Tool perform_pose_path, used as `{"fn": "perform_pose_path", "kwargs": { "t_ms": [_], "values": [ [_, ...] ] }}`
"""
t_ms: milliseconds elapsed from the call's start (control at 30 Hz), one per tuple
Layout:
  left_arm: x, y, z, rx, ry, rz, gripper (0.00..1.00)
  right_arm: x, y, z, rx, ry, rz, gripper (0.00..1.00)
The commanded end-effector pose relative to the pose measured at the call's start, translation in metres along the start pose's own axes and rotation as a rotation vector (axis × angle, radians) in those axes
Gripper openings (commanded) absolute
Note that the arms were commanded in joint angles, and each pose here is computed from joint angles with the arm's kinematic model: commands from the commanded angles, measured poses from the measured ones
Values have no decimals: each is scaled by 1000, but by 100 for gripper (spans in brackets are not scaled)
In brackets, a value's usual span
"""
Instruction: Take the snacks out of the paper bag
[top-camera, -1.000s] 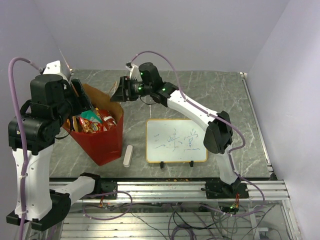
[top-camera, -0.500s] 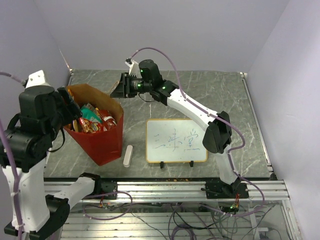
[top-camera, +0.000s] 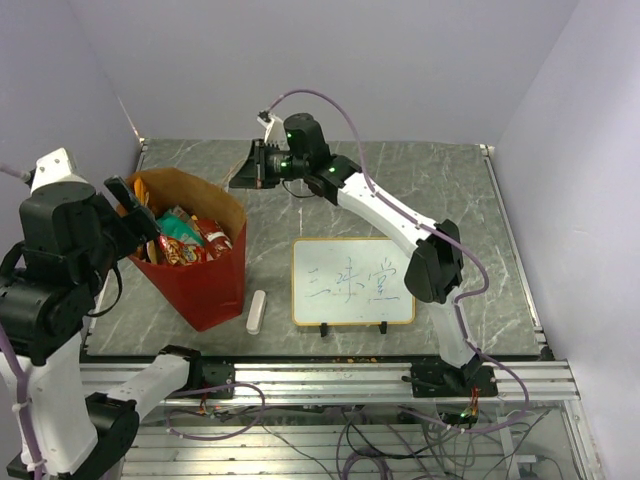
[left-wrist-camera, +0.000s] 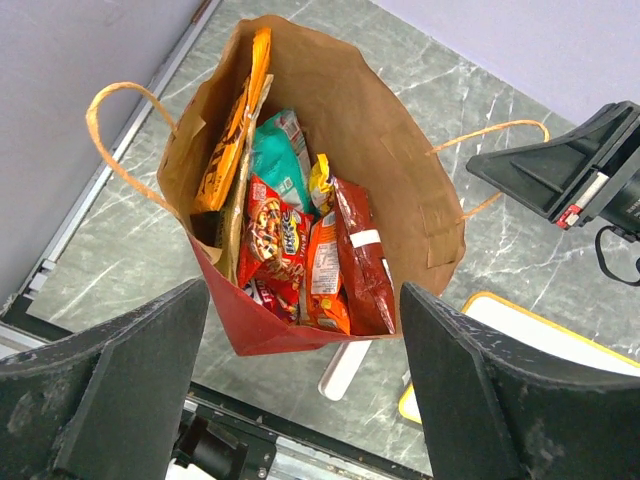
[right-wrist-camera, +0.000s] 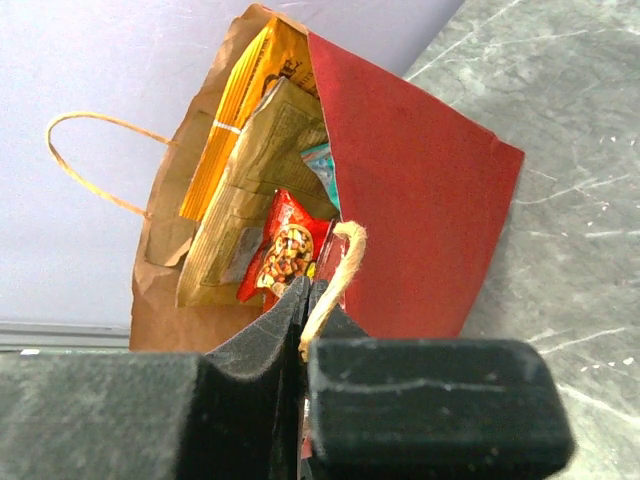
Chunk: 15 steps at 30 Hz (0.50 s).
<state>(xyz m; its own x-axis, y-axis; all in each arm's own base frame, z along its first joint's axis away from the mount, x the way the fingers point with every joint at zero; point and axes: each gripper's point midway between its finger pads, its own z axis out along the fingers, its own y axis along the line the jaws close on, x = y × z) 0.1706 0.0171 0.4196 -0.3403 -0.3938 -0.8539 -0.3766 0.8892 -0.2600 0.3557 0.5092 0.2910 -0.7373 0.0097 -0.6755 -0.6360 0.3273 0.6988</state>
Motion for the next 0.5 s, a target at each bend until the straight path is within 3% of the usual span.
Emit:
{"fn": "perform_pose_path", "kwargs": {
  "t_ms": [0,467],
  "values": [
    [-2,10,-6,-31,-27,-19,88,-37,13,-18,-13,-83,-71,0],
    [-1,-48,36,85,95,-43,86,-80,-34,-89,101,-208,-28,0]
  ]
}}
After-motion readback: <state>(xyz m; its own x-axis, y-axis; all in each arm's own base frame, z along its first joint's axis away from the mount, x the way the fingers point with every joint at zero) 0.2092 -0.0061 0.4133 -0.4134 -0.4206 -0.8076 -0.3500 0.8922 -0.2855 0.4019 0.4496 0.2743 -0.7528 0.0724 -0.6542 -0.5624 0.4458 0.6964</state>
